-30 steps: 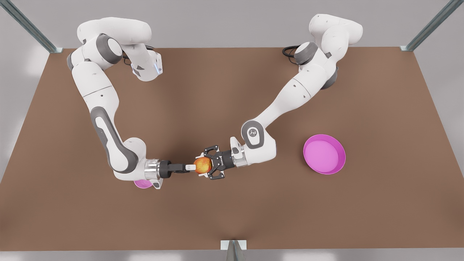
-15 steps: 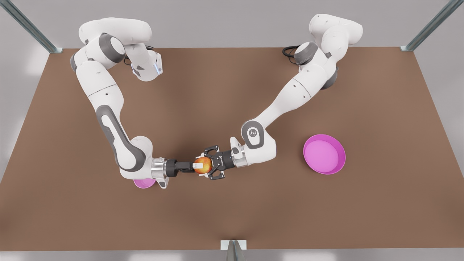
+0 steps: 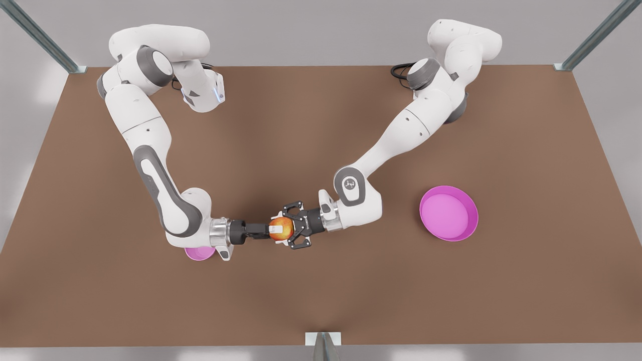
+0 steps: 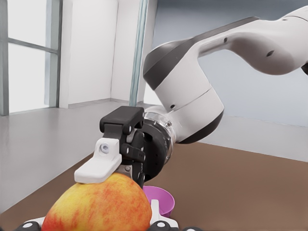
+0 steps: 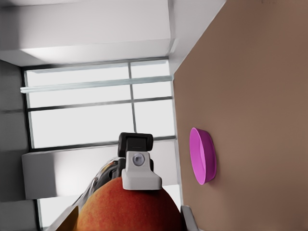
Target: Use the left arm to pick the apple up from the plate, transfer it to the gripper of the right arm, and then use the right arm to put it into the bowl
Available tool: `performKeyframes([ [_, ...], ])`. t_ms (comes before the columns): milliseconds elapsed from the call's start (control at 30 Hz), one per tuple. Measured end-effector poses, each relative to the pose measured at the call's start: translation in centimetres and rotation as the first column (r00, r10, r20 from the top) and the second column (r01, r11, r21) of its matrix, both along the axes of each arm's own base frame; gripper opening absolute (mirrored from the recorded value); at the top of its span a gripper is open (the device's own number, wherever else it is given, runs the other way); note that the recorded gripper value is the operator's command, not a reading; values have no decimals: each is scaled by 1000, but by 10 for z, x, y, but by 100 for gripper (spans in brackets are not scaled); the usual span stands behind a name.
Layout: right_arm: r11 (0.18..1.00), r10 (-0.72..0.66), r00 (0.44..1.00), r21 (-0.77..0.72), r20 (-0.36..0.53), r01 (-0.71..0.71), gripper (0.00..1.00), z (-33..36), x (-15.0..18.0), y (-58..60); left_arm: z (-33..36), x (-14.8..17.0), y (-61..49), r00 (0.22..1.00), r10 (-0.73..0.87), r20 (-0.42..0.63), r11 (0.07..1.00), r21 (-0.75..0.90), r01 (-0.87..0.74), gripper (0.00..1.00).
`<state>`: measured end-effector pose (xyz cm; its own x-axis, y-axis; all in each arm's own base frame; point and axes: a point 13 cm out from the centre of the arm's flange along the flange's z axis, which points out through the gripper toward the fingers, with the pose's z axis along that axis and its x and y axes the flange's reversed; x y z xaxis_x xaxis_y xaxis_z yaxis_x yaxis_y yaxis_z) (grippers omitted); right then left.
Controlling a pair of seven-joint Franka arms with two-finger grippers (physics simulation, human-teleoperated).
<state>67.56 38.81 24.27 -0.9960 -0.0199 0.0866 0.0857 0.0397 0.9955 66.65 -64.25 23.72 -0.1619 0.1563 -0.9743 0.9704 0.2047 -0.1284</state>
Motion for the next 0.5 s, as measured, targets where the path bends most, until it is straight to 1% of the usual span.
performKeyframes([
  [33, 1000, -1, 1000, 0, 2, 1, 76, 0, 0, 0, 0, 0, 0, 1000, -1, 0, 1000, 0, 1, 86],
  [100, 1000, -3, 1000, 0, 6, 3, 76, 1, 2, -3, -1, -1, 0, 1000, -3, 0, 1000, 0, 3, 97],
  [267, 1000, -6, 1000, -1, 10, 6, 76, -1, 4, -9, 0, 0, 0, 1000, -5, 2, 1000, 0, 5, 99],
  [500, 999, -37, 999, 3, 22, 37, 76, -1, 19, -47, -3, 0, 2, 1000, -5, 3, 1000, 4, 5, 99],
])
